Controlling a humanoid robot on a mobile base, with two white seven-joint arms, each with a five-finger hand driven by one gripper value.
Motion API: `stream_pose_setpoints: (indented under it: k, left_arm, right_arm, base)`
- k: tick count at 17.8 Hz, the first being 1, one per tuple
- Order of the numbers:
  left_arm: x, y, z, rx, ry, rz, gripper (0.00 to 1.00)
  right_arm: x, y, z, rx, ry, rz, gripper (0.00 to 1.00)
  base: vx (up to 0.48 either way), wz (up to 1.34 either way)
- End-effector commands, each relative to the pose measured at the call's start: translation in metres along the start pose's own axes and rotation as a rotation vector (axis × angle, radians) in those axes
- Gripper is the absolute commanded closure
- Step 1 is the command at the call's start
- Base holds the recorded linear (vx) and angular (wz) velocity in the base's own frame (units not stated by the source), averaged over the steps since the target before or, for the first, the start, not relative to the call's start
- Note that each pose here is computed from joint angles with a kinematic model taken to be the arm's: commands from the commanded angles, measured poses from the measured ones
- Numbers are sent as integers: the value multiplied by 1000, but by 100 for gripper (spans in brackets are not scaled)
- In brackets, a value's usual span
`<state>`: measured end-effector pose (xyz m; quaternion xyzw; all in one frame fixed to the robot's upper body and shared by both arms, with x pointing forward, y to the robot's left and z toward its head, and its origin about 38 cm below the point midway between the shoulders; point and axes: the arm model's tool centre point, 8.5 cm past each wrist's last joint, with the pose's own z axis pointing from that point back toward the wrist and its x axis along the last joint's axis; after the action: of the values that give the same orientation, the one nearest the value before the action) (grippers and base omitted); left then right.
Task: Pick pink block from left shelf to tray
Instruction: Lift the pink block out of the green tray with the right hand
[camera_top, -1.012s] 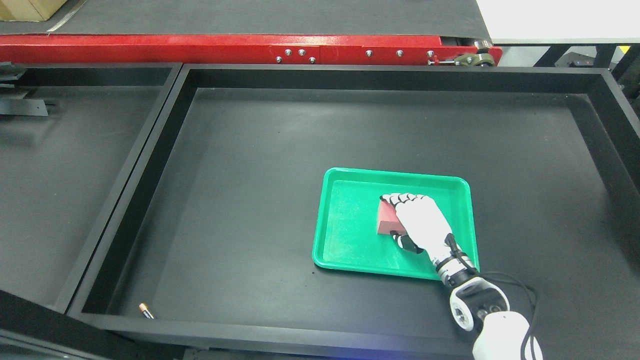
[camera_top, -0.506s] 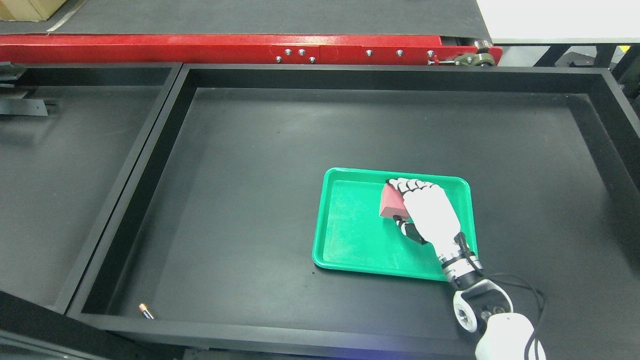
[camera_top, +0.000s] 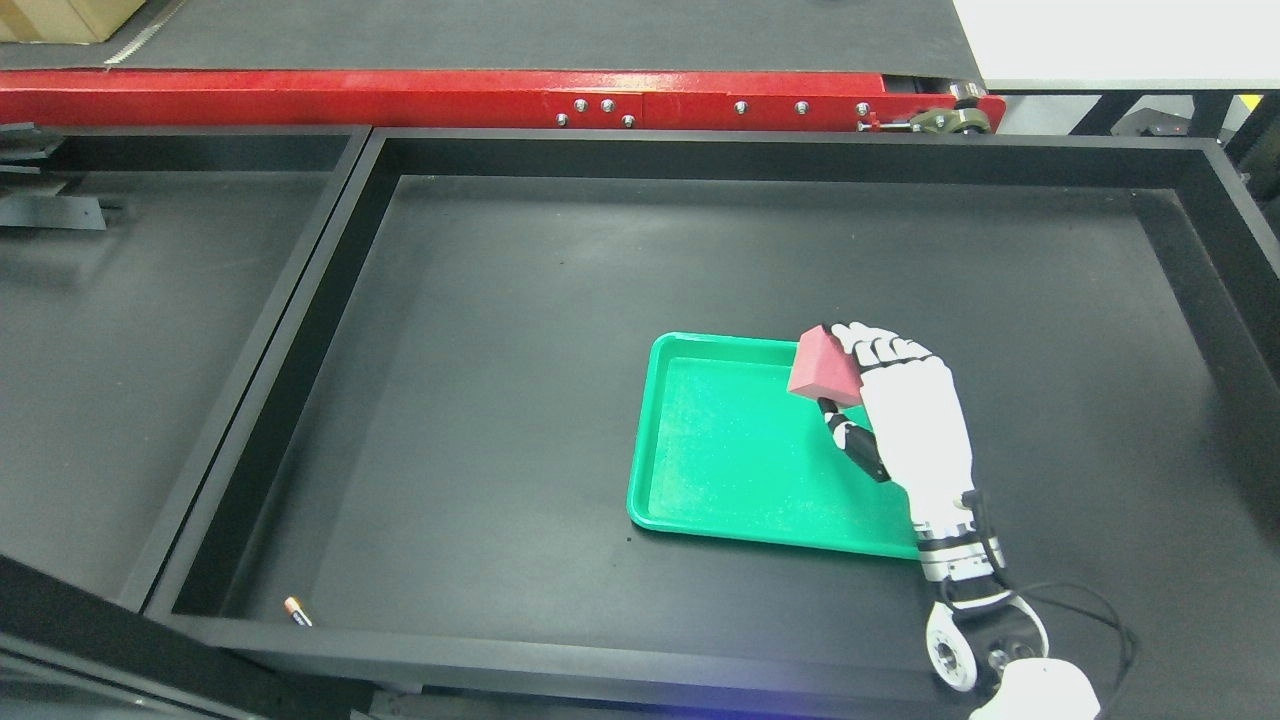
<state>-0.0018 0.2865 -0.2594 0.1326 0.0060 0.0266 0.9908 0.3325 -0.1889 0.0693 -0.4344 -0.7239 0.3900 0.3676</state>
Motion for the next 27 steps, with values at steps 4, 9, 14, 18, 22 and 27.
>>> stream_pose_setpoints:
  k: [4,9,14,18,22,27]
  left_arm:
    - [26,9,-1,14,-48,9,0]
    - [25,9,-1,14,-47,9,0]
    - [25,9,-1,14,-47,9,0]
    - [25,9,-1,14,-47,9,0]
    - [25,9,-1,14,-47,9,0]
    - [25,9,-1,14,-47,9,0]
  right_arm:
    - [-7,-35,12,-116,40,-31,98]
    - [-8,-34,13,-113,44,-36,98]
    - [-8,-32,18,-104,52,-43,97]
    - [-8,-32,21,-100,61,-53,97]
    - [-8,-32,21,-103,65,-61,97]
    - [-9,-32,21,-105,71,-71,97]
  base:
    - [-79,108]
    - [-147,162]
    - [-171,202]
    - [-157,463]
    - [-170,636]
    - [-209,668]
